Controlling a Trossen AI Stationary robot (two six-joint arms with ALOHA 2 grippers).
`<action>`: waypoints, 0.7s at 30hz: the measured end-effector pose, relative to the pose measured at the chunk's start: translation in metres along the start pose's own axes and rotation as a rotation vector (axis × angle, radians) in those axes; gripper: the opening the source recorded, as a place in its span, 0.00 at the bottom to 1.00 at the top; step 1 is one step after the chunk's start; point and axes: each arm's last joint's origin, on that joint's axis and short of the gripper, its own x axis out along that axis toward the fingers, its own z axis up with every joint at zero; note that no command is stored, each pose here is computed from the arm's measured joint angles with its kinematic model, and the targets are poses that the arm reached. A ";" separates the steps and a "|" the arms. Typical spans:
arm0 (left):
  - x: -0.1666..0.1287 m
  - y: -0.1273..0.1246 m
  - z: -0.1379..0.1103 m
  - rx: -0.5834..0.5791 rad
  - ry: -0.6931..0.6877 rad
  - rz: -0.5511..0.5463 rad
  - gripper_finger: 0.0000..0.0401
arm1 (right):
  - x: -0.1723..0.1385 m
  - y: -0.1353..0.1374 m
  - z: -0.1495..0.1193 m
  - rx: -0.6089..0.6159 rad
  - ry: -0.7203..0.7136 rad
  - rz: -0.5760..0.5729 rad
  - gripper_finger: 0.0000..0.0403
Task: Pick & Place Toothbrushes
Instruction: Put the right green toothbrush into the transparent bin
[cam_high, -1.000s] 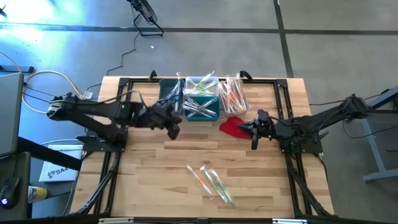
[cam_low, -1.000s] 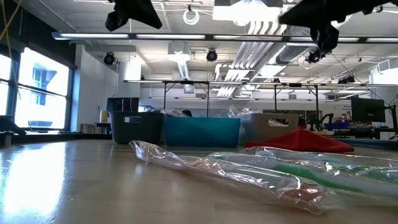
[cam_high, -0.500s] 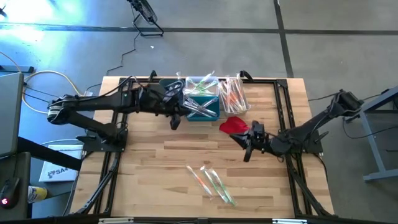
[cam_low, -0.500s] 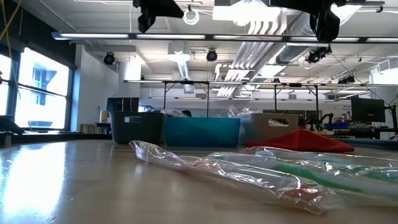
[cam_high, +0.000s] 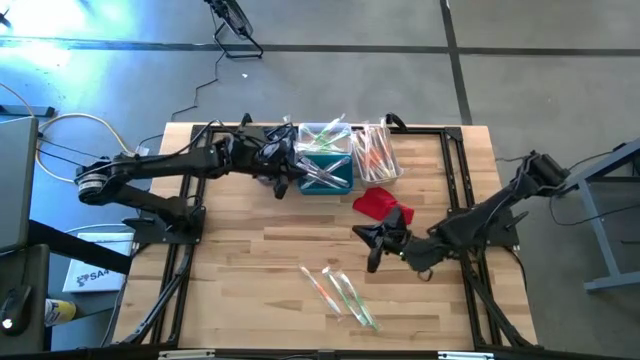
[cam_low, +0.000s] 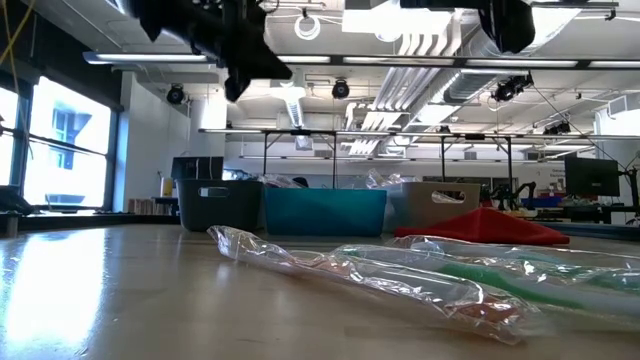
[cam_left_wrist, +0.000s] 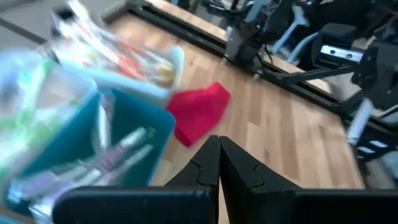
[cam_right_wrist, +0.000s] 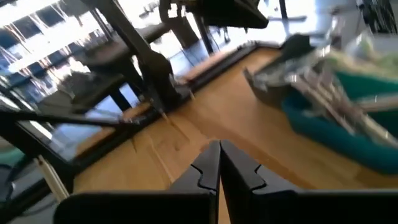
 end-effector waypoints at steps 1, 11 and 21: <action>0.002 0.004 -0.006 -0.022 0.003 -0.017 0.00 | 0.002 0.002 -0.002 0.005 0.025 -0.010 0.01; 0.009 0.017 -0.042 -0.088 0.064 -0.052 0.00 | 0.035 0.036 -0.024 -0.062 0.278 -0.136 0.01; 0.009 0.015 -0.038 -0.071 0.025 -0.070 0.00 | 0.065 0.028 -0.065 0.142 0.766 -0.215 0.01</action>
